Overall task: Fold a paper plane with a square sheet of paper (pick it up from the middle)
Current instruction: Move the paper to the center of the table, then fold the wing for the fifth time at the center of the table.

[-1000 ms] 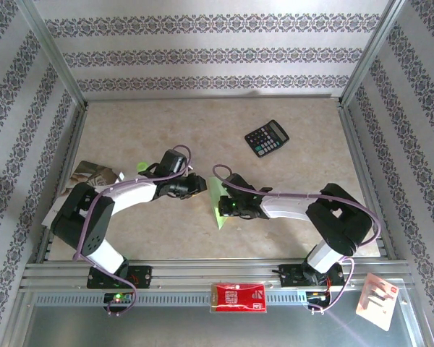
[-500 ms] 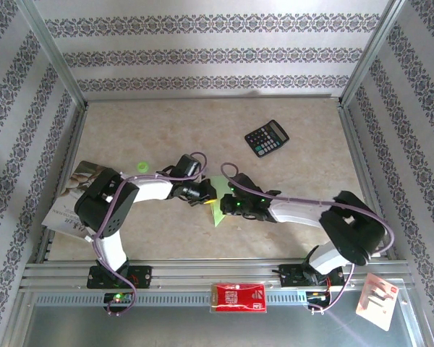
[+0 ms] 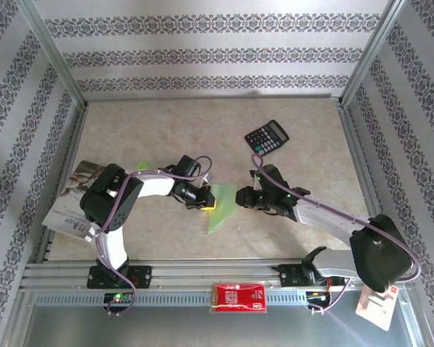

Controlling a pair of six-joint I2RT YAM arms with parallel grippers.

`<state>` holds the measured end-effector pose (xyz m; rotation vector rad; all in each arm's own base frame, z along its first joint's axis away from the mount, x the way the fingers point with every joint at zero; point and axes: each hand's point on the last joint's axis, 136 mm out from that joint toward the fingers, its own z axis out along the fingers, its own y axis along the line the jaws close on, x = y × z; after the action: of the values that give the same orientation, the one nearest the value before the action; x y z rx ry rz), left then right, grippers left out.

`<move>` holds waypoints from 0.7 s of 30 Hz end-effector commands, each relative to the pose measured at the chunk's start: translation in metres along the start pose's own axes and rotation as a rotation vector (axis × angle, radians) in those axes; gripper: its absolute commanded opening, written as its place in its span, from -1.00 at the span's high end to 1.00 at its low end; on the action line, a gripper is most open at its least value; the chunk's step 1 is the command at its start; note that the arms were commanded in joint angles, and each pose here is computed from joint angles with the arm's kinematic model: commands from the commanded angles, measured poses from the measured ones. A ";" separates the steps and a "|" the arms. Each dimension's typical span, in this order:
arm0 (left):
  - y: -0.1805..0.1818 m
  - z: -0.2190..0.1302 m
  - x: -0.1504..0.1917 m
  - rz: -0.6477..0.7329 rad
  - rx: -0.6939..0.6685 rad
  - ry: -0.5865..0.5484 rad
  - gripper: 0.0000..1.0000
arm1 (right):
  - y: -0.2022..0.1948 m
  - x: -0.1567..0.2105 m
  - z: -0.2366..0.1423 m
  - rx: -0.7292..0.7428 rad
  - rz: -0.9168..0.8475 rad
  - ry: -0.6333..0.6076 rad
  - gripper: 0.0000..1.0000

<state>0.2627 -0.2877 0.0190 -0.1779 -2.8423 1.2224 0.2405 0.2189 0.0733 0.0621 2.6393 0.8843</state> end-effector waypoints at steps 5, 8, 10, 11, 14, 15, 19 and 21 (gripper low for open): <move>0.006 -0.002 0.006 0.039 -0.023 0.062 0.90 | -0.003 0.021 0.030 -0.056 0.102 0.082 0.31; 0.007 -0.002 0.006 0.036 -0.028 0.061 0.90 | -0.002 0.025 0.037 -0.068 0.107 0.095 0.30; 0.008 -0.002 0.007 0.036 -0.028 0.060 0.90 | -0.002 0.026 0.040 -0.078 0.116 0.100 0.30; 0.008 -0.002 0.007 0.034 -0.028 0.059 0.90 | -0.004 0.028 0.041 -0.072 0.118 0.105 0.30; 0.009 -0.001 0.006 0.030 -0.022 0.055 0.90 | -0.008 0.030 0.043 -0.068 0.124 0.104 0.31; 0.009 0.000 0.007 0.027 -0.023 0.056 0.90 | -0.007 0.031 0.044 -0.073 0.128 0.105 0.34; 0.010 0.000 0.007 0.025 -0.024 0.052 0.90 | -0.007 0.029 0.044 -0.079 0.135 0.099 0.56; 0.009 -0.001 0.006 0.025 -0.025 0.050 0.90 | -0.007 0.029 0.042 -0.074 0.137 0.092 0.68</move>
<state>0.2605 -0.2853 0.0189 -0.2486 -2.8295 1.1970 0.2305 0.2389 0.0280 0.1963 2.7207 1.0317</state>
